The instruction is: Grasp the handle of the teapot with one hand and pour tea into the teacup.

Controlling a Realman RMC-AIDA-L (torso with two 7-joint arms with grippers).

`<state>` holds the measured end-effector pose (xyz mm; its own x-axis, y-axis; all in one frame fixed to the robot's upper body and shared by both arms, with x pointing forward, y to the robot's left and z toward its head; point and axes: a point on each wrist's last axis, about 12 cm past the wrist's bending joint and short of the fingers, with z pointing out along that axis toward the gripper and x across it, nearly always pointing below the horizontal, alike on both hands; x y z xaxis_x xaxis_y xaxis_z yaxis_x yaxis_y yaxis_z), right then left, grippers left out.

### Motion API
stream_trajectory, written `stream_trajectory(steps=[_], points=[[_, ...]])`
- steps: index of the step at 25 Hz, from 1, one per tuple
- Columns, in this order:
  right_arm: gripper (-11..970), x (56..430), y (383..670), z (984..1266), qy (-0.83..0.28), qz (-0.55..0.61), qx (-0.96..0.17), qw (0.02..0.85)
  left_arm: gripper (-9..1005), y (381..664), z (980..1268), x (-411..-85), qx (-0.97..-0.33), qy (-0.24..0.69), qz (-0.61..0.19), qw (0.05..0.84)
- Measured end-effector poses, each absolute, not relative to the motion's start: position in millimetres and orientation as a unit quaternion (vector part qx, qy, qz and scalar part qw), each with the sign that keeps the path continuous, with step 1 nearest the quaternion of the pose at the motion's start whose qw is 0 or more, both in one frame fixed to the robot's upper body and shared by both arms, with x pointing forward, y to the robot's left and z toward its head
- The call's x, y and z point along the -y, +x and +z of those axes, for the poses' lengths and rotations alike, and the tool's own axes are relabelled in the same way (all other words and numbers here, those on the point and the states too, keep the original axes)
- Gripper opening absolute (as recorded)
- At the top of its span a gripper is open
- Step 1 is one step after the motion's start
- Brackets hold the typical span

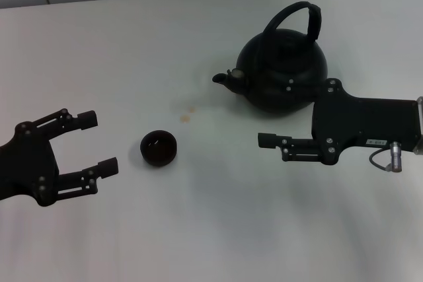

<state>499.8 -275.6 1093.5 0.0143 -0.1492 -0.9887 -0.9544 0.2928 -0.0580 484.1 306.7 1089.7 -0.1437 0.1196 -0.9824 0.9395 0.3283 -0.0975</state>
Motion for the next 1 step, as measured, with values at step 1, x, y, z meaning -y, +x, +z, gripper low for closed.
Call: stream_trajectory(steps=[1], points=[[684,275.2,500.2,1093.6,-0.464,0.372,-0.595,0.541,862,483.9,1089.3,-306.6,-0.639,0.414,-0.405,0.506]])
